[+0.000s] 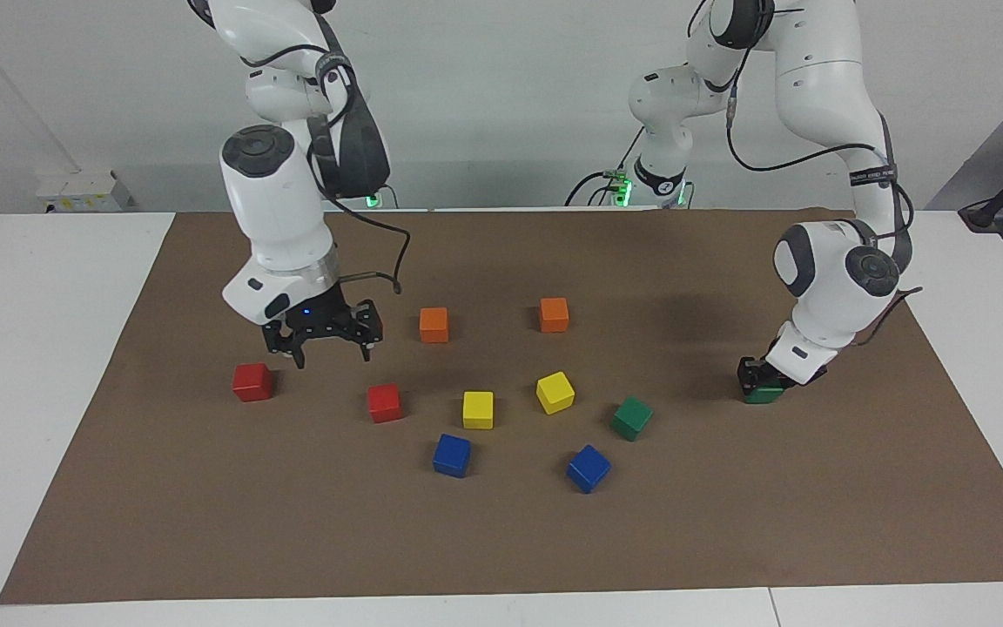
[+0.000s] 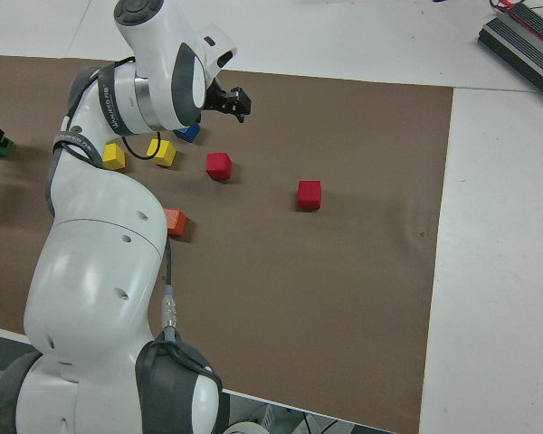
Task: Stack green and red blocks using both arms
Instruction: 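Set down the green block with the left gripper while the right gripper releases red, then reach the left gripper to the second green block while the right gripper grasps red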
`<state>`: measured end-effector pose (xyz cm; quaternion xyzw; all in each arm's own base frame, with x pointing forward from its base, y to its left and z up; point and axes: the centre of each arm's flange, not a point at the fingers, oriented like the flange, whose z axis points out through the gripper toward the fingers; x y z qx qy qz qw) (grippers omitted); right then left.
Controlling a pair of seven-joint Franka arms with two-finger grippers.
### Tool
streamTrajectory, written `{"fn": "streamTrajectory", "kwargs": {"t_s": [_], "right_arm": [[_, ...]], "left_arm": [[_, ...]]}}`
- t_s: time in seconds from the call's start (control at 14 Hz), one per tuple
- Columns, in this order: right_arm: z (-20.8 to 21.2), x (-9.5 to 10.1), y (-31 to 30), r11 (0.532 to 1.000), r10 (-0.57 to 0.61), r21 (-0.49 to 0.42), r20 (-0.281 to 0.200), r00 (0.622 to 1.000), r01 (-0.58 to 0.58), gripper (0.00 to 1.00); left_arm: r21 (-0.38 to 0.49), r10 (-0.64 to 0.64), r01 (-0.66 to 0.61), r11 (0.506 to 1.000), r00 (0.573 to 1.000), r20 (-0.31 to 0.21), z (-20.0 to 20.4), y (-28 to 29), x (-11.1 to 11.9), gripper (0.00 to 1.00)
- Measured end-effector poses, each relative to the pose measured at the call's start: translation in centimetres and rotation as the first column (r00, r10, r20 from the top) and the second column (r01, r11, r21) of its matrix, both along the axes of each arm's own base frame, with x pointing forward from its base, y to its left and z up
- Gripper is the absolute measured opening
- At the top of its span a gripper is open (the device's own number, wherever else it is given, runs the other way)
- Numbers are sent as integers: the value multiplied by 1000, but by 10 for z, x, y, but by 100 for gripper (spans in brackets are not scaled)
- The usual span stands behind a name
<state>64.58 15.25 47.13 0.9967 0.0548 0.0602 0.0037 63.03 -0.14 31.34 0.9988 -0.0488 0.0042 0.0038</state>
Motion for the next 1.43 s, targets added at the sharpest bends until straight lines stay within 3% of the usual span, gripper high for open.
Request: {"fn": "streamTrajectory", "kwargs": {"t_s": [0.14,0.36,0.43,0.57,0.79,0.93,1.07,1.43], "right_arm": [[-31,12,6,1000,4,-6,-37,999,-5,100],[-59,26,10,1000,6,-6,-52,999,-6,100],[-62,28,13,1000,11,-3,-41,999,-11,100],[-65,28,32,999,36,6,-13,999,-36,100],[-83,20,51,999,33,5,-33,999,-33,100],[-96,17,42,1000,10,-2,-53,999,-10,100],[-113,16,23,1000,-14,-2,-53,998,14,100],[-136,3,2,999,-39,-3,-63,997,38,100]], "left_arm": [[0,2,-2,1000,1000,5,0,0,0,59],[-1,5,-5,1000,1000,17,1,0,2,97],[-1,5,-5,1000,1000,20,1,0,2,100],[0,8,-8,1000,1000,25,3,2,3,100],[3,28,-28,1000,999,36,26,7,13,100],[3,108,-108,994,993,36,59,8,24,100],[-6,233,-232,973,972,39,78,-9,30,100],[-24,472,-472,882,881,29,79,-95,24,100]]}}
